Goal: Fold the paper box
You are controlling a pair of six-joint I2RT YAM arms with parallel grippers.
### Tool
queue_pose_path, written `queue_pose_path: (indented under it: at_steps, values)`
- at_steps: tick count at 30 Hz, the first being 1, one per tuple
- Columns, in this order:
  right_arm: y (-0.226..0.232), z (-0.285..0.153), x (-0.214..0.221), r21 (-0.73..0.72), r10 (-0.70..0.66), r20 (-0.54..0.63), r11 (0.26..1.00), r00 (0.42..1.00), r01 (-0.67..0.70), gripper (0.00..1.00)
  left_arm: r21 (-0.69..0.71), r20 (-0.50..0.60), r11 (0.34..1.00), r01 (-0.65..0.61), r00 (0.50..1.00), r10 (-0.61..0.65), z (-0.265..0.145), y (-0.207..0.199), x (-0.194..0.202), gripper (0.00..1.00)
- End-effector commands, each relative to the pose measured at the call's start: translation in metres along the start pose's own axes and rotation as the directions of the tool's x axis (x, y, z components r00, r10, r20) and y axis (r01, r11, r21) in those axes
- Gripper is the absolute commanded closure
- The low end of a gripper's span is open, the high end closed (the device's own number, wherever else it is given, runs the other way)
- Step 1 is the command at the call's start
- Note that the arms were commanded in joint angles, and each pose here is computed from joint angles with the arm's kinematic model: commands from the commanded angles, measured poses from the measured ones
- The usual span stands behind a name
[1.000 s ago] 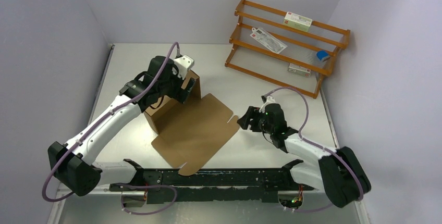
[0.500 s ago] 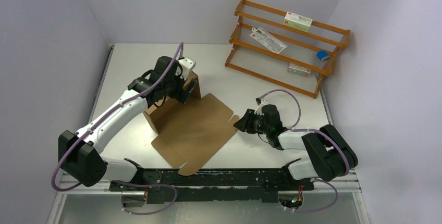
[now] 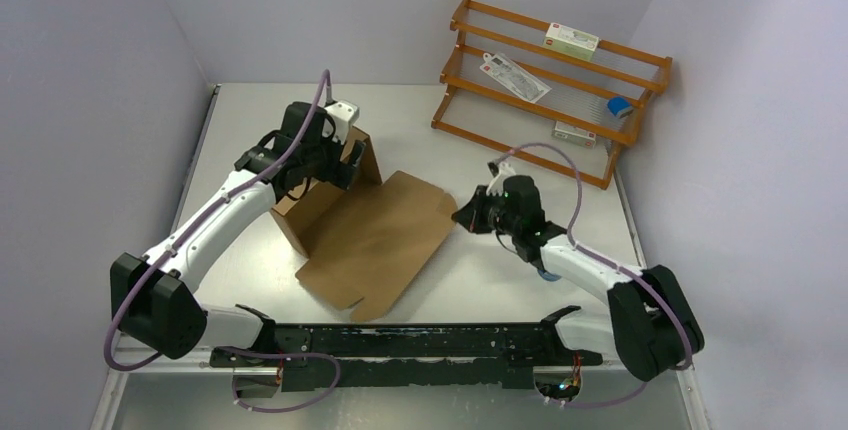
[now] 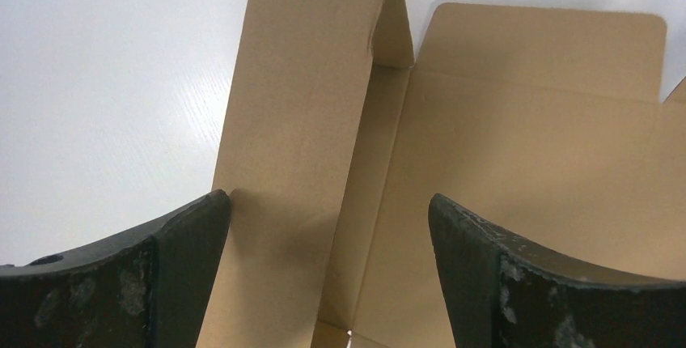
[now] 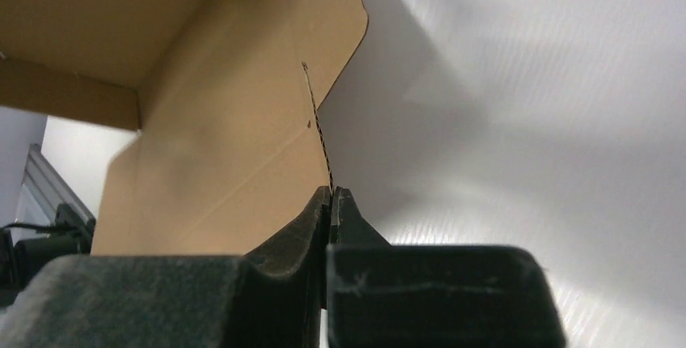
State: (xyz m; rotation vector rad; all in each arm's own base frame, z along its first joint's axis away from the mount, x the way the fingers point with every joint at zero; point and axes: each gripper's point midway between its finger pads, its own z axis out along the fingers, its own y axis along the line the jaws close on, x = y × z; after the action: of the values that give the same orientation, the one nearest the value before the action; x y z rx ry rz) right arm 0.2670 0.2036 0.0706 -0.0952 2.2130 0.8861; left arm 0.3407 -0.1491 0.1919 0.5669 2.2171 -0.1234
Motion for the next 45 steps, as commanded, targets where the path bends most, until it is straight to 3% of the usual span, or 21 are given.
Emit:
queue_pose_path:
  at_steps: [1,6,13,17,27,36,40,45]
  values:
    - [0.005,-0.016,-0.053,0.113,-0.136,0.045,0.985,0.990,0.130,1.00,0.038,-0.022,0.997,0.075,0.997,-0.074,-0.005,-0.005,0.007,0.04]
    - [0.026,-0.033,-0.103,0.172,-0.230,0.014,0.959,0.973,0.224,1.00,0.163,0.040,0.978,0.128,0.990,-0.136,-0.015,-0.028,0.003,0.04]
    - [0.061,-0.050,-0.177,0.206,-0.362,-0.017,0.911,0.932,0.358,1.00,0.233,-0.008,0.948,0.219,0.975,-0.223,-0.017,-0.047,0.029,0.04]
    - [0.084,-0.051,-0.216,0.187,-0.417,0.043,0.896,0.908,0.403,1.00,0.304,-0.027,0.909,0.285,0.956,-0.291,-0.020,-0.064,0.051,0.06]
    - [0.114,-0.010,-0.245,0.077,-0.451,0.044,0.891,0.891,0.447,0.99,0.426,-0.056,0.802,0.418,0.897,-0.438,-0.034,-0.096,0.082,0.07]
    - [0.151,0.002,-0.241,-0.064,-0.486,0.088,0.868,0.870,0.492,0.77,0.410,-0.069,0.754,0.513,0.842,-0.535,-0.025,-0.099,0.108,0.08]
    - [0.180,-0.017,-0.240,-0.184,-0.500,0.166,0.831,0.850,0.524,0.56,0.378,-0.060,0.760,0.529,0.833,-0.550,-0.023,-0.094,0.113,0.08]
    - [0.196,-0.053,-0.246,-0.183,-0.497,0.245,0.820,0.832,0.543,0.37,0.347,-0.068,0.763,0.546,0.826,-0.560,-0.019,-0.091,0.118,0.07]
